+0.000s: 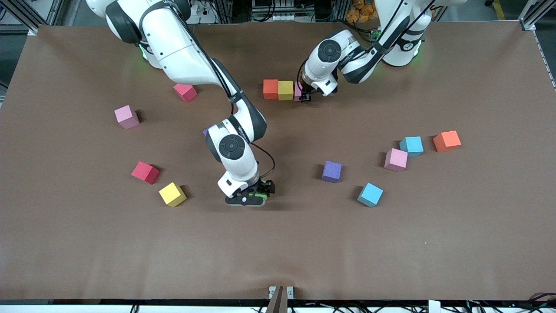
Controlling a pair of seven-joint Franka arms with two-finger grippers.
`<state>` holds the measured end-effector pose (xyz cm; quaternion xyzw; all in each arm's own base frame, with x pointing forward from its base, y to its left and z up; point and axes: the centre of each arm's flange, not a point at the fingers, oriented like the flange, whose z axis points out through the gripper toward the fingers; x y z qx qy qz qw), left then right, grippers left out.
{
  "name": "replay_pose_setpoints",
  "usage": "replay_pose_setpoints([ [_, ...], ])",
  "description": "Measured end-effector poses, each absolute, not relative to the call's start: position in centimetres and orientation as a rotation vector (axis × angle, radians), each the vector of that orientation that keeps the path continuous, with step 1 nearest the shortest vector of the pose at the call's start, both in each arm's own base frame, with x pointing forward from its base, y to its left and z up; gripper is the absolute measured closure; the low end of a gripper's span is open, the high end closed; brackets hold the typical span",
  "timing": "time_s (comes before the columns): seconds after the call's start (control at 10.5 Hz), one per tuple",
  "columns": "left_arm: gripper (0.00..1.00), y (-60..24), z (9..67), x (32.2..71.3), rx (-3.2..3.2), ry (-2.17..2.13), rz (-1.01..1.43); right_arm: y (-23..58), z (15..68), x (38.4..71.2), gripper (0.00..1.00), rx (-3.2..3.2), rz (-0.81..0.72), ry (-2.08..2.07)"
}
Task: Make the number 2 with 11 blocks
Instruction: 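Release the pink cube with the left gripper while the right gripper carries green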
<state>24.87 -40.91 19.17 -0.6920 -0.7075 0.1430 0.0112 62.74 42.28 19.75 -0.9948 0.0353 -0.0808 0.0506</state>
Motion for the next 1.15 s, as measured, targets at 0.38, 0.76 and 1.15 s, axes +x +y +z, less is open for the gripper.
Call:
replay_pose_setpoints([
  [0.38, 0.37, -41.2, 19.3, 25.2, -2.159, -2.213, 0.456, 43.3, 19.9, 62.1, 0.38, -3.011, -0.231, 0.186],
  [0.76, 0.26, -41.3, 18.7, 25.0, -2.145, -2.204, 0.473, 44.8, 20.5, 60.9, 0.38, -3.017, -0.202, 0.150],
  [1.15, 0.00, -41.4, 18.6, 25.0, -2.193, -2.168, 0.455, 46.6, 25.5, 59.3, 0.42, -3.050, -0.121, 0.017],
])
